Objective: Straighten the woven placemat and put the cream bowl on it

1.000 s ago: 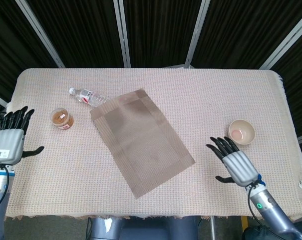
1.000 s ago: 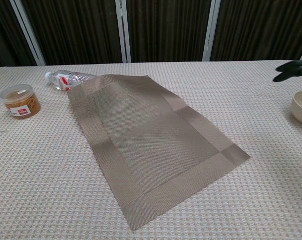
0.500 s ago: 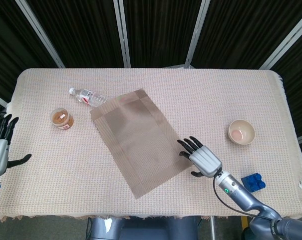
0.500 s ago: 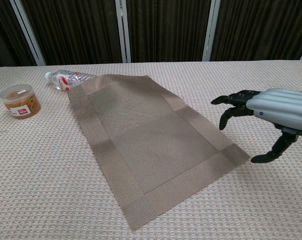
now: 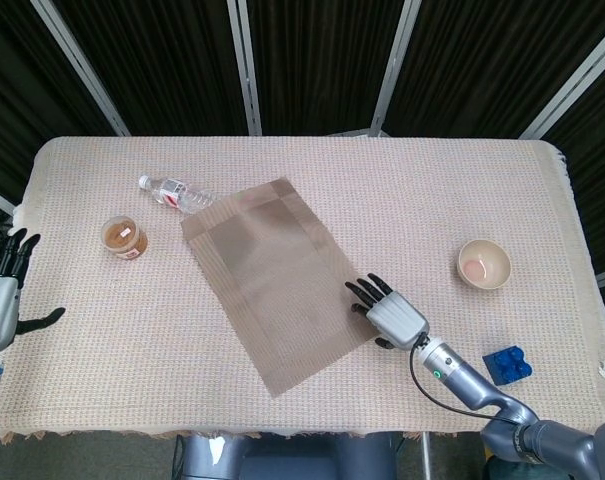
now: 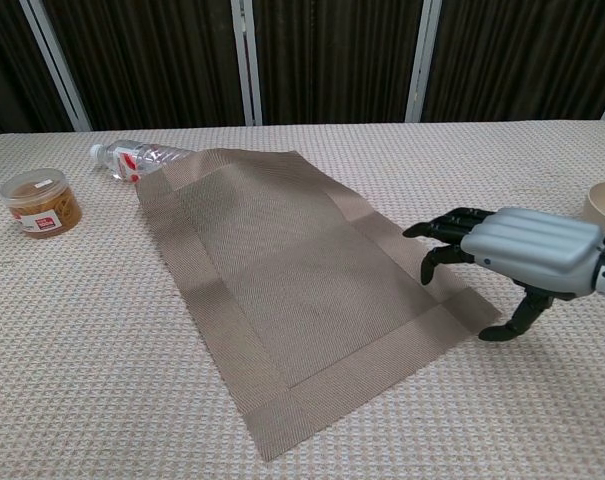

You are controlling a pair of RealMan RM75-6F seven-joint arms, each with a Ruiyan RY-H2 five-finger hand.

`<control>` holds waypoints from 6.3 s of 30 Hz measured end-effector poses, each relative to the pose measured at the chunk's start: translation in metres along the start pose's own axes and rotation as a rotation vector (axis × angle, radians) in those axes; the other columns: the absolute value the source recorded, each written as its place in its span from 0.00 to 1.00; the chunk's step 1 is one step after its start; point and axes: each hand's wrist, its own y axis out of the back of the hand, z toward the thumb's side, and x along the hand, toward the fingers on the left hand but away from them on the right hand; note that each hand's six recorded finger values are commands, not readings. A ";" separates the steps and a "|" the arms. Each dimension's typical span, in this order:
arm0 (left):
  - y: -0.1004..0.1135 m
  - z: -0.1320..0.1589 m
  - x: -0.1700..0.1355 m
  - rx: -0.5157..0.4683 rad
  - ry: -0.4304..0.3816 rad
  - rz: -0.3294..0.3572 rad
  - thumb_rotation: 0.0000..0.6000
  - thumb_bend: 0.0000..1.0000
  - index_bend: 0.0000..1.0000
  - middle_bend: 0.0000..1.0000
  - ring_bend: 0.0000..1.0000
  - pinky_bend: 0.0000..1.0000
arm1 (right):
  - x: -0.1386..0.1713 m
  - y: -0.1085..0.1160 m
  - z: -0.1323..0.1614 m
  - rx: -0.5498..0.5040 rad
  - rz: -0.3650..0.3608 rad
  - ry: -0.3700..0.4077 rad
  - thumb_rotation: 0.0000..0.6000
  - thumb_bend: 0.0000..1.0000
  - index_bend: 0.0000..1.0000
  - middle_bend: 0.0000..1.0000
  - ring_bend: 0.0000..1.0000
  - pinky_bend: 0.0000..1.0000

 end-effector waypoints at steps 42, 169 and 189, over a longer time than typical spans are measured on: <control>-0.005 0.003 -0.001 -0.020 -0.006 -0.033 1.00 0.00 0.00 0.00 0.00 0.00 | 0.008 -0.010 -0.035 0.074 -0.003 -0.045 1.00 0.10 0.30 0.00 0.00 0.00; -0.070 0.136 0.011 -0.019 -0.502 -0.235 1.00 0.16 0.18 0.00 0.00 0.00 | 0.214 0.113 -0.104 -0.311 -0.344 -0.676 1.00 0.00 0.00 0.00 0.00 0.00; -0.165 0.233 0.060 0.128 -0.595 -0.290 1.00 0.28 0.34 0.00 0.00 0.00 | 0.225 0.096 -0.117 -0.368 -0.354 -0.744 1.00 0.00 0.00 0.00 0.00 0.00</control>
